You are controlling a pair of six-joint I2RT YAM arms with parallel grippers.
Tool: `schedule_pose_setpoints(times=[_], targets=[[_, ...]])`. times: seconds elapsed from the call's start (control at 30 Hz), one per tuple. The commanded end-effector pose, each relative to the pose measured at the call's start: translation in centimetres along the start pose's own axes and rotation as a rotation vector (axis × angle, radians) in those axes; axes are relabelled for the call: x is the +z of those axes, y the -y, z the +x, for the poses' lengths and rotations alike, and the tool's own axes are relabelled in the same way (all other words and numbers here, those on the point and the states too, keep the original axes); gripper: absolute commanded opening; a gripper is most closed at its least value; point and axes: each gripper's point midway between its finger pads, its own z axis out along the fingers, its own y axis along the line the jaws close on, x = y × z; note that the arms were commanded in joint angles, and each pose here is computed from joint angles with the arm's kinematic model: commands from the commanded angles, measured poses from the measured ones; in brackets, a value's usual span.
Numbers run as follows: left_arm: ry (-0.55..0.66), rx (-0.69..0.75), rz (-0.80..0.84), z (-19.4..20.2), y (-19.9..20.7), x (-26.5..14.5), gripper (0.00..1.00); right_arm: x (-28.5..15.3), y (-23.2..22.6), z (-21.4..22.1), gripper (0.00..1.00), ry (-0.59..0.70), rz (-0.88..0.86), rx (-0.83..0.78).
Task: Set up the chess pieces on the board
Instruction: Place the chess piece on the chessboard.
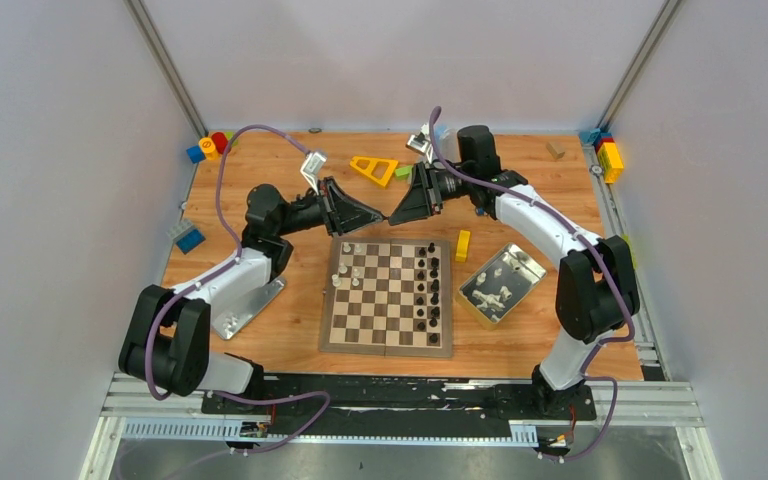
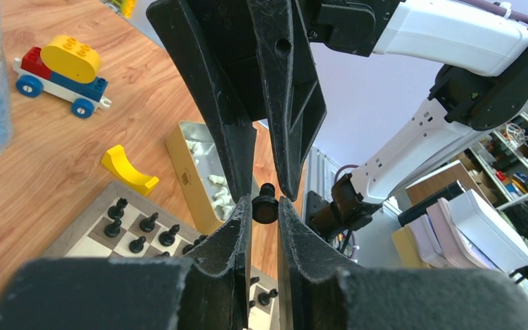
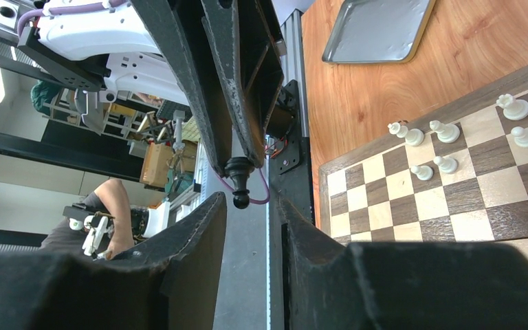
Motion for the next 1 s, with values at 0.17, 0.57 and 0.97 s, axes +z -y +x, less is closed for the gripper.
schedule_pose_setpoints(times=[0.17,0.57,0.97], targets=[[0.007,0.075,0.012,0.38,0.25,0.26,0.0,0.06,-1.89,-1.4,0.28,-0.001,-0.043,-0.073],[0.005,0.086,0.003,0.45,0.08,0.25,0.0,0.1,-1.87,-1.36,0.17,-0.008,-0.053,-0.067],[0.016,0.109,0.002,0.33,0.17,0.16,0.0,0.5,-1.75,-0.99,0.19,-0.02,-0.062,-0.062]])
